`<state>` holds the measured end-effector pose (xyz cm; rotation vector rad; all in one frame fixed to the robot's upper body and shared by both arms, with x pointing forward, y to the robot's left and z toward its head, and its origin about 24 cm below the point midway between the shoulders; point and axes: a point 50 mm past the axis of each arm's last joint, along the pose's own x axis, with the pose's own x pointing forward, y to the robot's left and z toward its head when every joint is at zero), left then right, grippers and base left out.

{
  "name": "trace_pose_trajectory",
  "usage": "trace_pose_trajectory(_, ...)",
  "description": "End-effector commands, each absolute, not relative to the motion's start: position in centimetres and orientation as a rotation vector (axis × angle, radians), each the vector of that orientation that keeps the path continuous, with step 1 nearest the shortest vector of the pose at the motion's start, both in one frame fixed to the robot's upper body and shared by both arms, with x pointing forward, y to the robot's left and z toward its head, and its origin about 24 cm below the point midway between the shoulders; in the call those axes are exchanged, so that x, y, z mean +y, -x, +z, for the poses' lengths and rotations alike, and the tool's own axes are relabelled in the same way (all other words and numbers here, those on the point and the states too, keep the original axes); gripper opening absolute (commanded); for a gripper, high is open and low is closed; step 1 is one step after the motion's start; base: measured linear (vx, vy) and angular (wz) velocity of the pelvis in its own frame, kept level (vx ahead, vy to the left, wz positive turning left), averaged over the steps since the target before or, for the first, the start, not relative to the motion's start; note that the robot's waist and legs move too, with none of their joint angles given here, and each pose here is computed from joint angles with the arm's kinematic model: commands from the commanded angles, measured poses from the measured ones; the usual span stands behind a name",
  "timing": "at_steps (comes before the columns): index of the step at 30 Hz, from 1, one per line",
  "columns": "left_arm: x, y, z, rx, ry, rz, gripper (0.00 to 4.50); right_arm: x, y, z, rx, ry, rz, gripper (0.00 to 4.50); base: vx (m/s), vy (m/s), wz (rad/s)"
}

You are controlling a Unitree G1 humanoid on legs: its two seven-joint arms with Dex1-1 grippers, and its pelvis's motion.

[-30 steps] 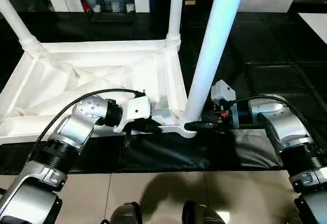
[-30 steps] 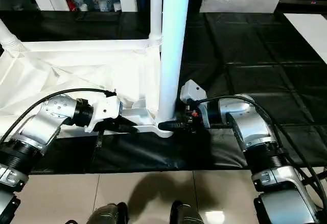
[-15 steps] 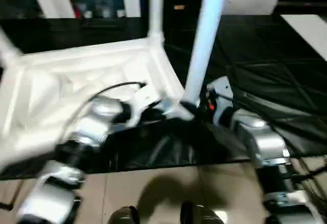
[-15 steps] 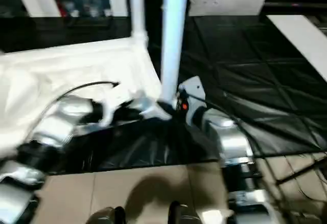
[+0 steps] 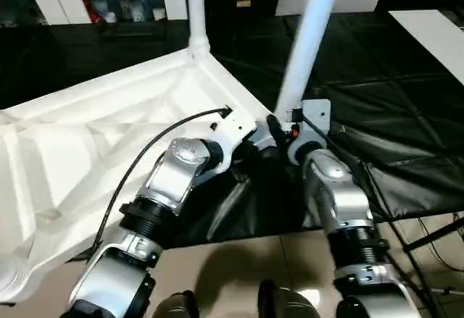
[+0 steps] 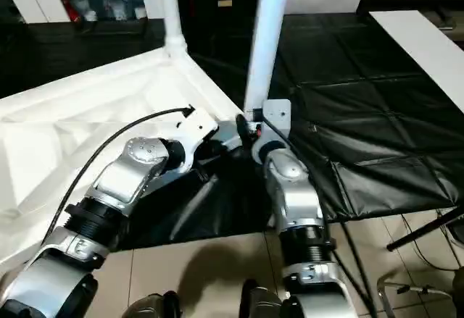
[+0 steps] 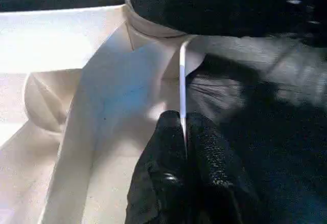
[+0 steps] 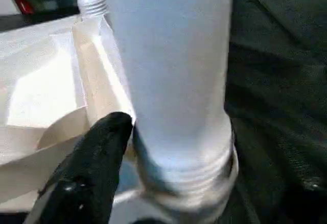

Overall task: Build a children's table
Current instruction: Rotate leg to tighten

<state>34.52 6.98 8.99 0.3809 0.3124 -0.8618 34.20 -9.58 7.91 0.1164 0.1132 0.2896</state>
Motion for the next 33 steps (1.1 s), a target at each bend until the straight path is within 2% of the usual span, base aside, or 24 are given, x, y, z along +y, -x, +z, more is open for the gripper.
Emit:
trace_pose_trajectory(1,6.1,-34.3,10.2,0.231,-0.389,-0.911,0.0,-6.9,-33.3,6.9,0.156,-0.099,0.475,3.8,0.0,0.0,0.0)
trace_pose_trajectory(4,7.2,-33.8,9.7,0.235,-0.395,-0.951,0.0,-8.5,-33.1,7.6,0.055,0.005,0.538,3.92,0.027,-0.041,-0.02)
trace_pose_trajectory(5,7.5,-33.7,9.6,0.244,-0.394,-0.951,0.0,-8.8,-33.1,7.6,0.045,0.018,0.553,4.14,0.037,-0.067,-0.05)
trace_pose_trajectory(9,9.5,-33.4,9.0,0.261,-0.425,-1.006,0.0,-12.0,-32.6,8.3,0.006,0.08,0.672,4.36,0.012,-0.045,-0.02)
trace_pose_trajectory(14,11.1,-32.7,8.5,0.275,-0.463,-1.113,0.0,-13.8,-32.0,9.1,0.025,0.148,0.835,4.45,0.0,0.0,0.0)
trace_pose_trajectory(16,11.9,-32.1,8.3,0.296,-0.49,-1.201,0.0,-14.4,-31.6,9.5,0.059,0.171,0.959,4.45,0.0,0.0,0.0)
trace_pose_trajectory(20,12.8,-31.5,8.1,0.31,-0.542,-1.314,0.0,-14.7,-31.2,9.6,0.098,0.211,1.096,4.45,0.0,0.0,0.0)
trace_pose_trajectory(21,13.3,-31.1,8.2,0.318,-0.548,-1.397,0.0,-14.8,-31.0,9.6,0.135,0.233,1.185,4.45,0.0,0.0,0.0)
trace_pose_trajectory(25,14.3,-30.7,8.5,0.347,-0.57,-1.496,0.0,-14.9,-30.9,9.5,0.191,0.255,1.3,4.45,0.0,0.0,0.0)
trace_pose_trajectory(27,14.6,-30.7,8.6,0.359,-0.588,-1.526,0.0,-14.8,-31.0,9.5,0.204,0.26,1.34,4.19,0.0,0.0,0.0)
trace_pose_trajectory(30,14.8,-30.7,8.6,0.371,-0.605,-1.558,0.0,-14.6,-31.1,9.6,0.213,0.264,1.379,4.09,0.0,0.0,0.0)
trace_pose_trajectory(33,14.9,-30.7,8.7,0.373,-0.619,-1.586,0.0,-14.3,-31.2,9.6,0.227,0.27,1.439,3.76,0.0,0.0,0.0)
